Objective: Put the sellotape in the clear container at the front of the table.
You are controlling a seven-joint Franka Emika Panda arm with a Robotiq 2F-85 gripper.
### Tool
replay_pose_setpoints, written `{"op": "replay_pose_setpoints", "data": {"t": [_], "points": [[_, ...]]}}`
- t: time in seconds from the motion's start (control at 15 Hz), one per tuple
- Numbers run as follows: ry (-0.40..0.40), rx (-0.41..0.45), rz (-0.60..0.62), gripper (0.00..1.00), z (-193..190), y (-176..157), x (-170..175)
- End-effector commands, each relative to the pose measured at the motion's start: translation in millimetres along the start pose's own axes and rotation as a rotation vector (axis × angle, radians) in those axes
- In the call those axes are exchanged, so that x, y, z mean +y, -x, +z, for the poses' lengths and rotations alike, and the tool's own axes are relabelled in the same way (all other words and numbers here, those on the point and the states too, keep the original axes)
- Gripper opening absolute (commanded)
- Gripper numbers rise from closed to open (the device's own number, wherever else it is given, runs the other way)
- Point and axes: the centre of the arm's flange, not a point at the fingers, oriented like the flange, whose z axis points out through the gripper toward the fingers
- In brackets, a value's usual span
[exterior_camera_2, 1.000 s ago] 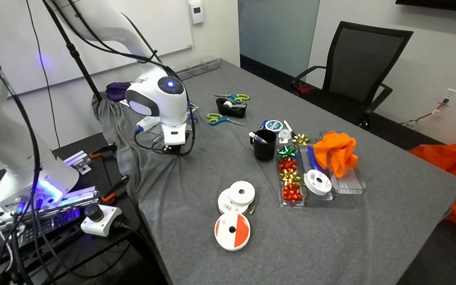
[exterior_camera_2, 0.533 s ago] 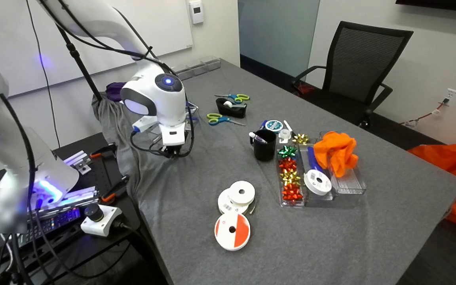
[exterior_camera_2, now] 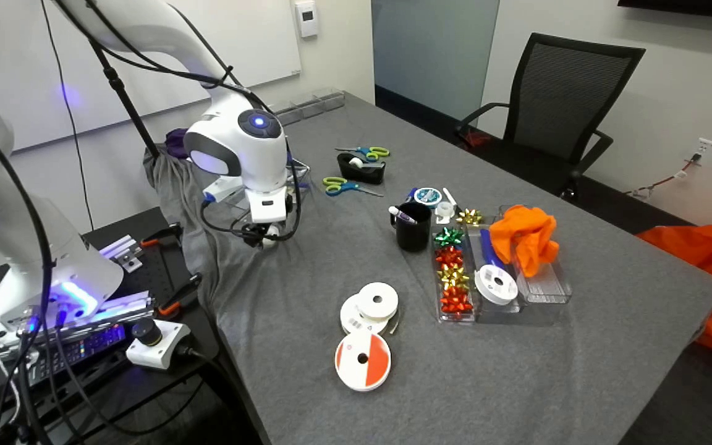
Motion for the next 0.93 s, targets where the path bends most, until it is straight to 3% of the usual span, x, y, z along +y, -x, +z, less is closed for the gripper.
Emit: {"op": "replay_pose_setpoints", "data": {"t": [0.0, 0.87], "points": [[-0.037, -0.052, -0.021, 1.0, 2, 17, 0], [-0.038, -0.046, 0.027, 1.0, 25, 22, -14]]}}
